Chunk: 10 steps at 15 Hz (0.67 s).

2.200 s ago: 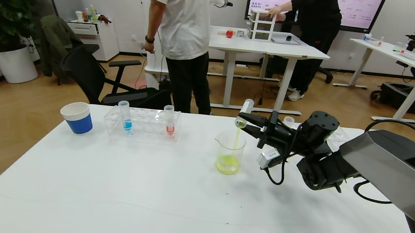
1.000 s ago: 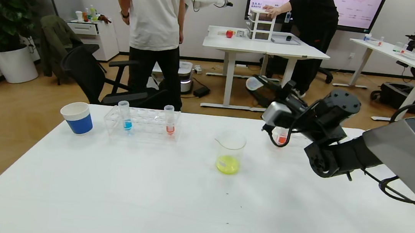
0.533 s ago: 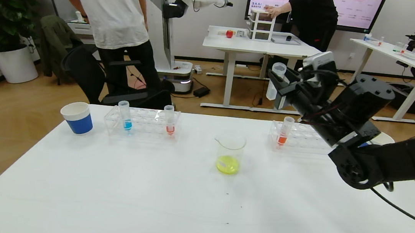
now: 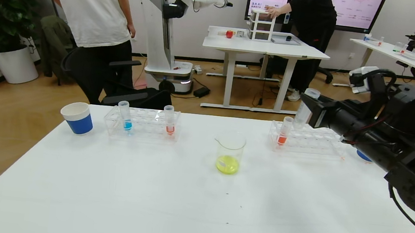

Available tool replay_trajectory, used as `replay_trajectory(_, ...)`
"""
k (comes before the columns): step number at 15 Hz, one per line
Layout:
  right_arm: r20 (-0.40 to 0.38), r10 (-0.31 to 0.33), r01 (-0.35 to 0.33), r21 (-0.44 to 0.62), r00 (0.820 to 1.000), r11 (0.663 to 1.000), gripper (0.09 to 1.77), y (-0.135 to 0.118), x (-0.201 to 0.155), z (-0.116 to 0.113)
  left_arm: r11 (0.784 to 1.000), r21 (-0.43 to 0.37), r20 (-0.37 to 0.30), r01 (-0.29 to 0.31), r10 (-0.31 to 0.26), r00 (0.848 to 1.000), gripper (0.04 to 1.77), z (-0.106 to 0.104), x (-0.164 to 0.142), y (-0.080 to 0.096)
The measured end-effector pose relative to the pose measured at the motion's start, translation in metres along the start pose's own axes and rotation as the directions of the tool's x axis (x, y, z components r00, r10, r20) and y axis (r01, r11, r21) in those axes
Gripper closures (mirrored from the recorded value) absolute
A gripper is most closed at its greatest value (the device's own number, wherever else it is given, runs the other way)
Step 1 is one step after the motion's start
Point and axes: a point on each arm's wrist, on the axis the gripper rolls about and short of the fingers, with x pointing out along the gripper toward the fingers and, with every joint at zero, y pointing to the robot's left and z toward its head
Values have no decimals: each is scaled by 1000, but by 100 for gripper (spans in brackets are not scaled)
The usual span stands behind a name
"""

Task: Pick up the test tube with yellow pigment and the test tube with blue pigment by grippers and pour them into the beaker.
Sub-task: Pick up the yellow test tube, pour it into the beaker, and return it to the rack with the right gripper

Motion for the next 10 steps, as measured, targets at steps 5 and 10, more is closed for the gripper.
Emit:
replay_trajectory(5,14,-163,164,-30,986,986,136,-92,-8,23,1000,0,0,0,0,1000,6,0,0,0)
replay_trajectory(10,8,-354,354,-51,935,934,136,-181,-12,33,1000,0,0,0,0,1000,6,0,0,0)
